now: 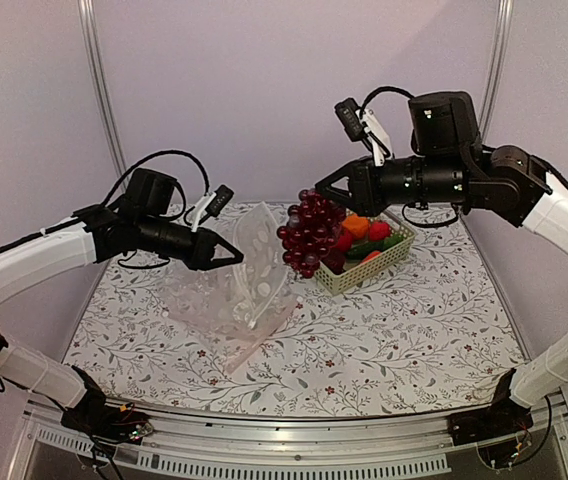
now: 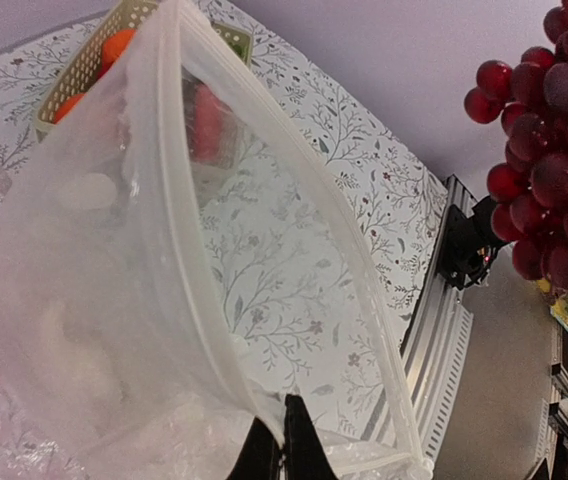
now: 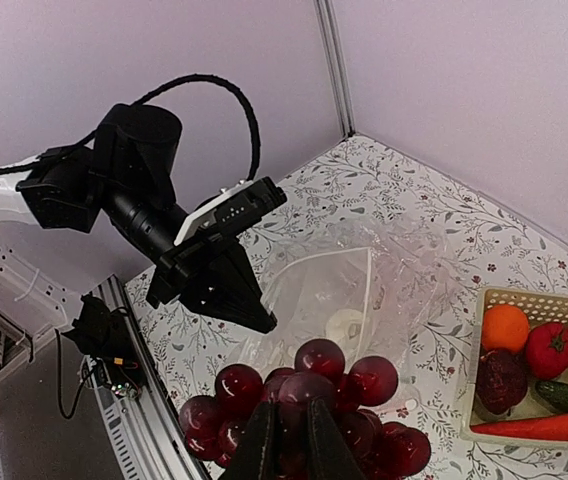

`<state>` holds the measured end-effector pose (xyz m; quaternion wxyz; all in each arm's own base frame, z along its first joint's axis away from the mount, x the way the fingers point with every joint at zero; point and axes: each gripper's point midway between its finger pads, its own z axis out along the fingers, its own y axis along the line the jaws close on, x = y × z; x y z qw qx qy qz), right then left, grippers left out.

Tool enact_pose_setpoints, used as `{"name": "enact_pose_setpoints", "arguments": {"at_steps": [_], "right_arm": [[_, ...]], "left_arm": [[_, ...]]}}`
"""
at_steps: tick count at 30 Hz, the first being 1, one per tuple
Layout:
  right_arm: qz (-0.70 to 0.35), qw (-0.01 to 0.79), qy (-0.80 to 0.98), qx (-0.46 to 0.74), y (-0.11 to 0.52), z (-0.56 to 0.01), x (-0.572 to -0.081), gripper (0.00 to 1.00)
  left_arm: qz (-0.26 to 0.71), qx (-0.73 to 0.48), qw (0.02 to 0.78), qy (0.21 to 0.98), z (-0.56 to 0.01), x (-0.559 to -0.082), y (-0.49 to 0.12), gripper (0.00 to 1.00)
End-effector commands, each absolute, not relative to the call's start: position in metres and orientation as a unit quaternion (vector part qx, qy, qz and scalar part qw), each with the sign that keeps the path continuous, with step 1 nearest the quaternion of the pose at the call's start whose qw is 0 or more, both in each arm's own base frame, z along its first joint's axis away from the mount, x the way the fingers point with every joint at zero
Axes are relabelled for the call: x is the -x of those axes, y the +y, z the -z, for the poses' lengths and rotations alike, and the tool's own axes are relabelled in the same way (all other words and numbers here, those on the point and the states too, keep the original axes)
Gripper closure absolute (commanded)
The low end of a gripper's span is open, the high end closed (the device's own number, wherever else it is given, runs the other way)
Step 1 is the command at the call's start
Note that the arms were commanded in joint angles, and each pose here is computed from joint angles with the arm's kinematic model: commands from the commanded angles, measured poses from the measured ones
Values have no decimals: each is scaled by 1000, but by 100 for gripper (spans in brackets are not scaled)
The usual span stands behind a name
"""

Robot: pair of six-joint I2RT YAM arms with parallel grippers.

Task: Place the food in the zip-top bag and seal the zipper
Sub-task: Place the fake fruit in the zipper food storage bag.

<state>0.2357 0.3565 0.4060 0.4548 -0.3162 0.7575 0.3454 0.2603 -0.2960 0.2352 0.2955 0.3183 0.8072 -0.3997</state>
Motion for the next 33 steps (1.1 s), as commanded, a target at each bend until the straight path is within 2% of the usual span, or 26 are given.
{"name": "enact_pose_setpoints", "arguments": {"at_steps": [1,17,33], "right_arm": [[-362,469,735,329,378,-421,-234,90],[-429,430,717,340,441,-401,-233,90],[-313,389,809,309,433,-311,-264,91]], "left_arm": [[404,-334,287,802,-233,-253,-301,100],[432,-349,268,787,-236,-243,-308,100],[436,-347,286,779,-246,-242,-306,100]]}}
